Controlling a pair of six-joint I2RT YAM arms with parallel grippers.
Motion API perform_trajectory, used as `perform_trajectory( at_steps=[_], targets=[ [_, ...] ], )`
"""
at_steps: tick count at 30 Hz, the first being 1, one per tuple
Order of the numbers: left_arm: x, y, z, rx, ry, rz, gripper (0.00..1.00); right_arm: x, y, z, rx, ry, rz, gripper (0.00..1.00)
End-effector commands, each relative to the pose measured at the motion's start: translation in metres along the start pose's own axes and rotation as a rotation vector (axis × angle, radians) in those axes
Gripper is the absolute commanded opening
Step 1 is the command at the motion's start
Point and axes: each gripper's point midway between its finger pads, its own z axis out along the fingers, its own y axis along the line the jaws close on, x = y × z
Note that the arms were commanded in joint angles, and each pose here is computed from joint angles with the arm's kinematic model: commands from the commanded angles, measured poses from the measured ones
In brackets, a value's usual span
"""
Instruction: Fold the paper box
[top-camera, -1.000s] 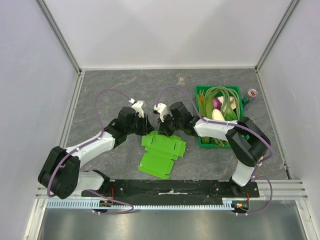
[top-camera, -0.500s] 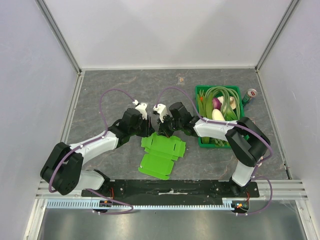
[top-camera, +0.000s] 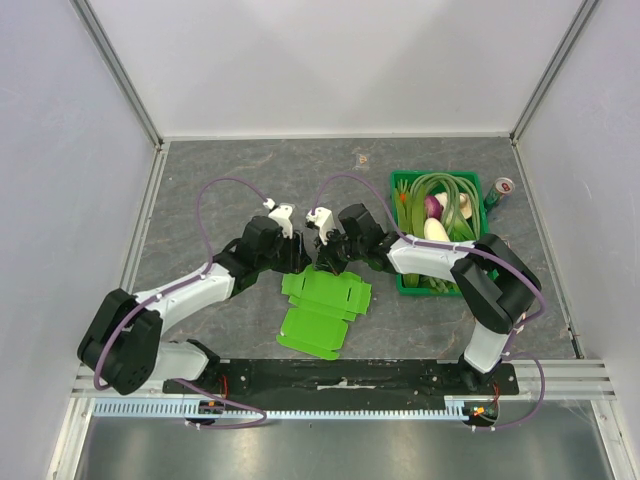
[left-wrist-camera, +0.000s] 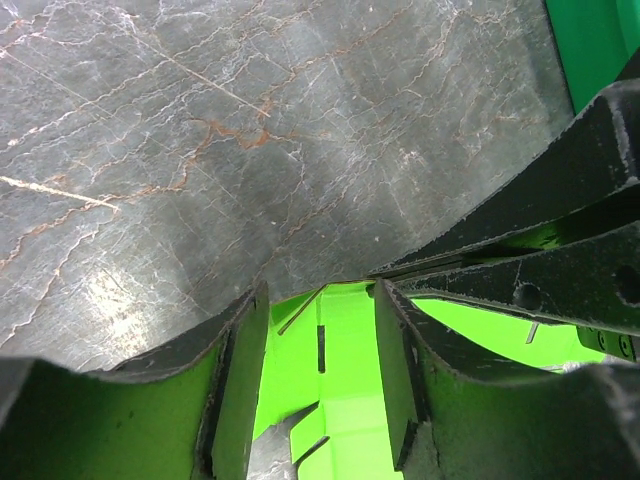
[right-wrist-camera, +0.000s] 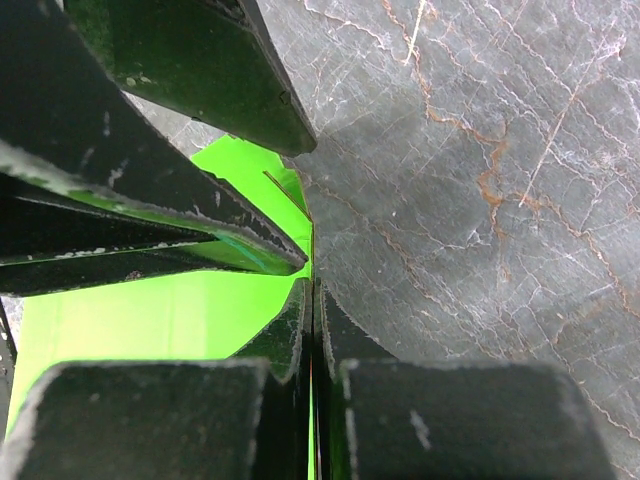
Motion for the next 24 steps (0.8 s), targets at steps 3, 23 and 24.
perform_trajectory(
  at_steps=[3, 23, 24],
  targets=[
    [-0.014, -0.004, 0.0, 0.007, -0.023, 0.039, 0.47, -0.024, 0.003, 0.0, -0.018, -0.063, -0.032, 0.0],
    [-0.001, 0.011, 0.013, -0.13, 0.035, 0.106, 0.02, -0.04, -0.017, -0.002, 0.106, -0.073, 0.014, 0.0],
    [-0.003, 0.012, 0.012, -0.149, 0.024, 0.105, 0.02, -0.042, -0.026, -0.005, 0.17, -0.07, 0.08, 0.09]
  ],
)
